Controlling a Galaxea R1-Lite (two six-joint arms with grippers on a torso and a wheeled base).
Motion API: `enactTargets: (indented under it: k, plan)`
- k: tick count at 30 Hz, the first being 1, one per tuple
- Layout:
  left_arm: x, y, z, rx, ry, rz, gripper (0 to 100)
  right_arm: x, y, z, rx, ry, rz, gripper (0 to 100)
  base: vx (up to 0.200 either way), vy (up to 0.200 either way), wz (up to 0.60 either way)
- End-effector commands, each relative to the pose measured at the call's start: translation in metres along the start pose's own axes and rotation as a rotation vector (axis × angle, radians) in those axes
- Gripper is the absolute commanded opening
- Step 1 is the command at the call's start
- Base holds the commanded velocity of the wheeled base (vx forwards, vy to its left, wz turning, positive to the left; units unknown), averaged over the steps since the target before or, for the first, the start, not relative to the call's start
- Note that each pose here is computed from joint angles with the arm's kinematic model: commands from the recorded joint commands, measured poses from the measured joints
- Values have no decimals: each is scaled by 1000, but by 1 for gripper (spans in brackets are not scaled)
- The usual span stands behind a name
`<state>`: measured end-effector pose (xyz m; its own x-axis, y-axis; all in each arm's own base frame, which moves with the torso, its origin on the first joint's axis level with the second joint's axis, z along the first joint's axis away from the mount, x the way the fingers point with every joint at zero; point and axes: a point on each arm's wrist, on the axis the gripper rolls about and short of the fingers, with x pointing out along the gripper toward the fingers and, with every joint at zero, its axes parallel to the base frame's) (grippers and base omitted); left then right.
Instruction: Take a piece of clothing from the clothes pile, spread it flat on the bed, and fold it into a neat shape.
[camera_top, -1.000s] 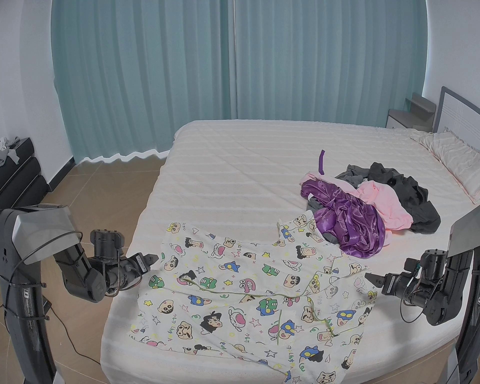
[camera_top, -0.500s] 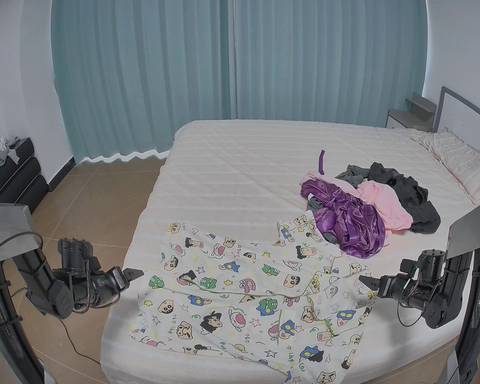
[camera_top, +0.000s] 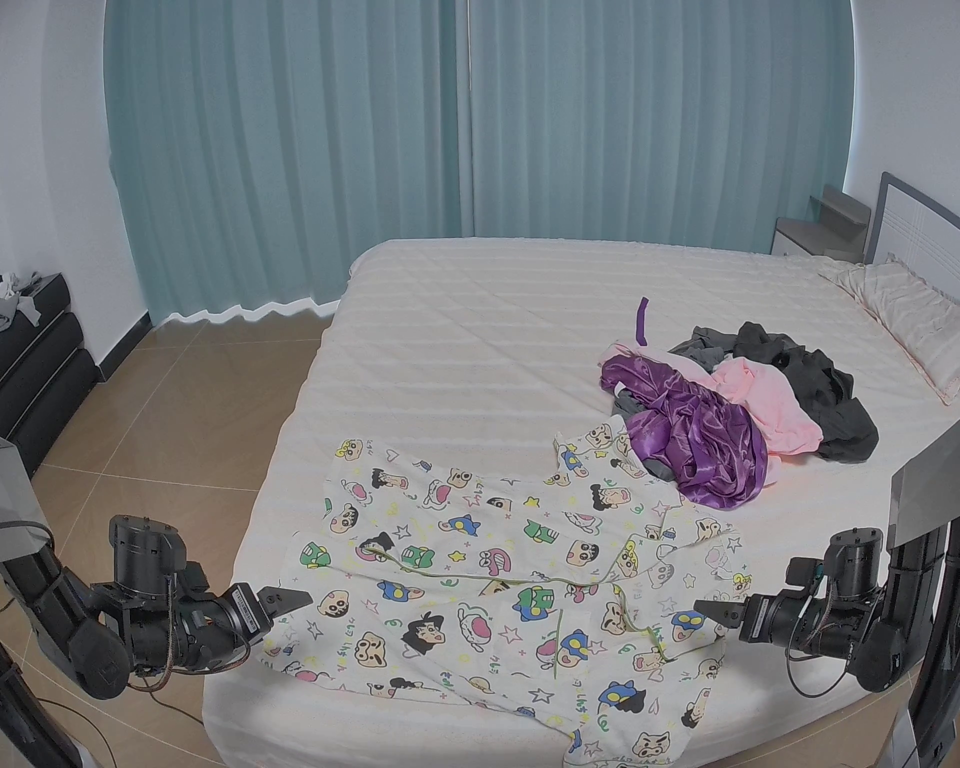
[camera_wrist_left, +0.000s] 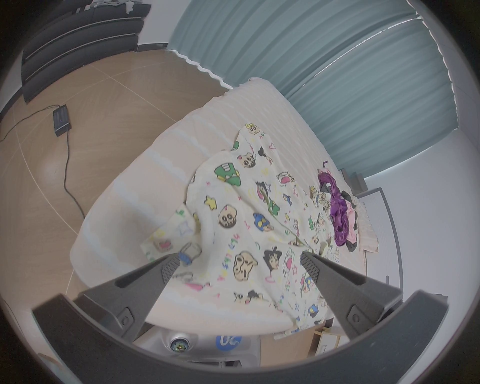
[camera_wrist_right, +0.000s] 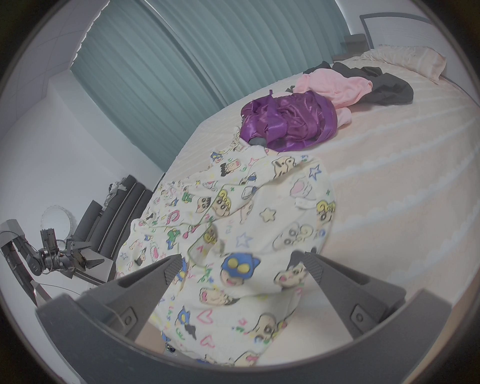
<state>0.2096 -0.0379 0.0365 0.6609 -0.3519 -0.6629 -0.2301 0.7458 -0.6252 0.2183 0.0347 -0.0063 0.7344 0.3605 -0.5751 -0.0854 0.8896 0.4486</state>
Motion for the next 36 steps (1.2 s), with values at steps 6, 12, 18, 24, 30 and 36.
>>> enactTargets:
  k: [6, 12, 18, 24, 30, 36]
  plan:
    - [-5, 4, -10, 13, 34, 8, 100, -2, 8, -6, -13, 20, 17, 100, -100, 0, 0]
    - [4, 8, -11, 53, 52, 36, 100, 0, 12, -8, -24, 33, 31, 100, 0, 0, 0]
    - [39, 8, 3, 72, -16, 32, 100, -1, 13, -7, -26, 28, 35, 100, 0, 0, 0]
    - [80, 20, 11, 240, -52, 93, 100, -1, 13, -7, -26, 26, 34, 100, 0, 0, 0]
    - [97, 18, 23, 389, -89, 64, 100, -2, 13, -6, -27, 22, 36, 100, 0, 0, 0]
    - [109, 23, 25, 446, -61, 33, 100, -3, 14, -5, -29, 17, 38, 100, 0, 0, 0]
